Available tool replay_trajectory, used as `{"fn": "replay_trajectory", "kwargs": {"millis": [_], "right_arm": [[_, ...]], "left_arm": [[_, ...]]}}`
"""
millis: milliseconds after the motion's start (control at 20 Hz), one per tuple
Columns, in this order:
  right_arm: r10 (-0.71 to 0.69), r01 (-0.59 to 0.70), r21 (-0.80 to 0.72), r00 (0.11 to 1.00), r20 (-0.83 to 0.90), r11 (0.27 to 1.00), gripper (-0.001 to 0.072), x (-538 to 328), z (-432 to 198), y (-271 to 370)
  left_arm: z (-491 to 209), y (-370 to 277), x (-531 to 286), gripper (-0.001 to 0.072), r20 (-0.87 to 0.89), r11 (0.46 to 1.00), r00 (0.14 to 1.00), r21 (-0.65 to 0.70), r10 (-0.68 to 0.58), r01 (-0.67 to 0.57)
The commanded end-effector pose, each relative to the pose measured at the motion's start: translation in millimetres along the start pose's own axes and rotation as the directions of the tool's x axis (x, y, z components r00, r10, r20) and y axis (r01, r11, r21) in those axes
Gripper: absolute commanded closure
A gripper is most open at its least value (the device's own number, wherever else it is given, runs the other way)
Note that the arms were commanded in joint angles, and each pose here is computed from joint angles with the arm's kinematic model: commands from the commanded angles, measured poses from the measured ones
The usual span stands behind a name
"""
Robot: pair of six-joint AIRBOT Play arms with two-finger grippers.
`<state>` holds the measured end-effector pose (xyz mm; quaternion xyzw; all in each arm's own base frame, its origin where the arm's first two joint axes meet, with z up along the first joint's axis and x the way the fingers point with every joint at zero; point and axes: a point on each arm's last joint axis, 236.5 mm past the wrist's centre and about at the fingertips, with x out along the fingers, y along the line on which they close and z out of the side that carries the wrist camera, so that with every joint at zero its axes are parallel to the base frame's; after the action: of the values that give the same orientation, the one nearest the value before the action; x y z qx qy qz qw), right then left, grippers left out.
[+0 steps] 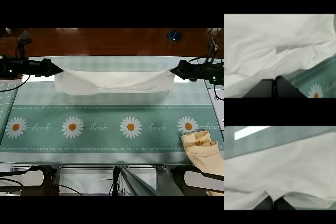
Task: Fold the shirts.
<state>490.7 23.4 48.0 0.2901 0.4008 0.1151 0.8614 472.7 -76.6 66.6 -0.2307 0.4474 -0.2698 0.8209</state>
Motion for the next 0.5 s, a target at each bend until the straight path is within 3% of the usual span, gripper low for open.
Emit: {"fn": "replay_trajectory", "kwargs": {"millis": [0, 250, 450], "right_arm": [[0.010, -0.030, 0.137, 0.989, 0.147, 0.990, 0.0685, 34, 31, -14], [-0.007, -0.022, 0.166, 0.985, 0.170, 0.986, 0.0685, 62, 51, -33], [-0.022, -0.008, 0.171, 0.984, 0.175, 0.985, 0.0685, 77, 58, -45]], "left_arm": [[19, 25, 20, 0.0682, 0.021, 0.999, 1.000, -0.052, 0.009, -0.008], [38, 63, 39, 0.0682, 0.093, 0.993, 0.992, -0.094, 0.081, -0.072], [24, 87, 61, 0.0682, 0.052, 0.987, 0.995, -0.139, 0.088, -0.080]]}}
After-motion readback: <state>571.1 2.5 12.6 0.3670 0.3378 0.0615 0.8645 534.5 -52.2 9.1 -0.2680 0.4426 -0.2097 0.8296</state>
